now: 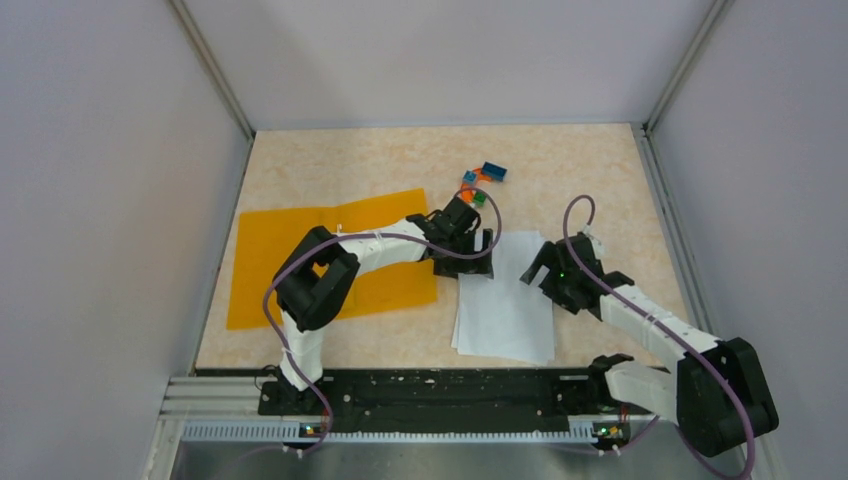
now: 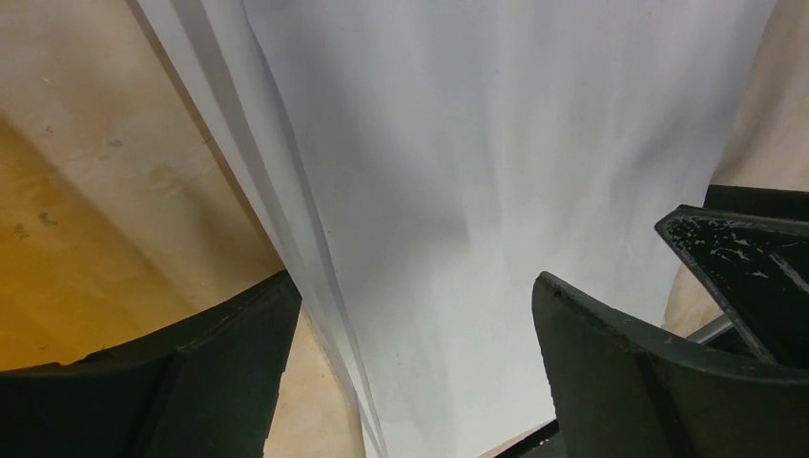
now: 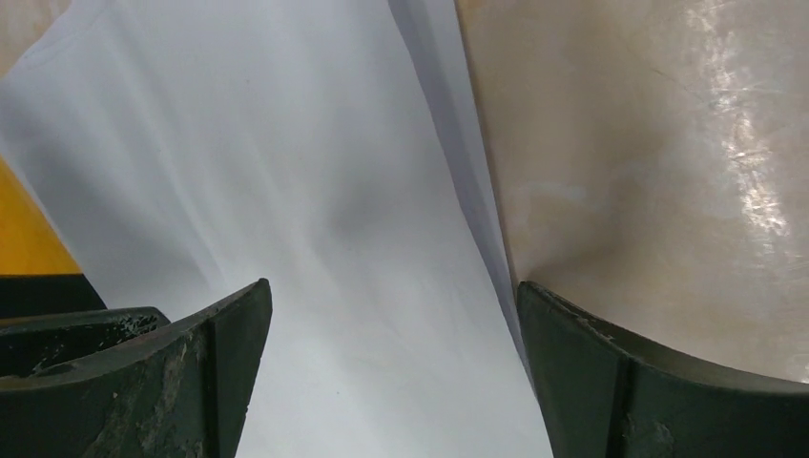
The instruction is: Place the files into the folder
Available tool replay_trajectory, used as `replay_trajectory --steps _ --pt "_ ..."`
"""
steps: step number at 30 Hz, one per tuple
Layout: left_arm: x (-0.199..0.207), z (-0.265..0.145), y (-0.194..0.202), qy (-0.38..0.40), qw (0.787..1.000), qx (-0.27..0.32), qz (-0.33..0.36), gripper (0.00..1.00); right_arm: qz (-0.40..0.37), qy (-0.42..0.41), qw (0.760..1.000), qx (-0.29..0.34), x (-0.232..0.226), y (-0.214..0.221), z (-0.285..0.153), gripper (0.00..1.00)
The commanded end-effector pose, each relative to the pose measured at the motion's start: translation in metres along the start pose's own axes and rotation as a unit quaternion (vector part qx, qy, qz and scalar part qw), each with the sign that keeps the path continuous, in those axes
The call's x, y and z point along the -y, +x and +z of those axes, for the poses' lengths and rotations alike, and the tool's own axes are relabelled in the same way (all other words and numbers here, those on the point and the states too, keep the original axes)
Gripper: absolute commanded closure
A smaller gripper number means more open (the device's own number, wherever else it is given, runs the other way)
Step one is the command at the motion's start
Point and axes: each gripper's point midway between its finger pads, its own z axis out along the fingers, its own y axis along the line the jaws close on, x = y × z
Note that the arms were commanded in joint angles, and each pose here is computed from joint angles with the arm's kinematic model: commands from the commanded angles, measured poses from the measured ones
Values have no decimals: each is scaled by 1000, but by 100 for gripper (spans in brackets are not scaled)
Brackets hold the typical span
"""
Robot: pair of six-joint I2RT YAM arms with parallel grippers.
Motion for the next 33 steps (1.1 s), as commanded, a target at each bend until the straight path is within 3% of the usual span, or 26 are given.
replay_trajectory --steps 1,8,20,26,33 --pt "-29 13 28 -62 997 -40 2 6 0 41 999 24 11 -11 -7 1" --pt "-45 -6 23 -104 993 -27 41 2 -6 18 999 28 19 -29 -5 1" --pt "-61 18 24 -141 988 -47 45 3 -57 -32 997 -34 -26 -19 28 1" --pt "-29 32 29 -71 995 -73 14 17 -62 -21 997 -34 -19 -24 34 1" --pt "1 31 12 -31 997 -65 0 36 -62 -29 997 -45 -11 -23 40 1"
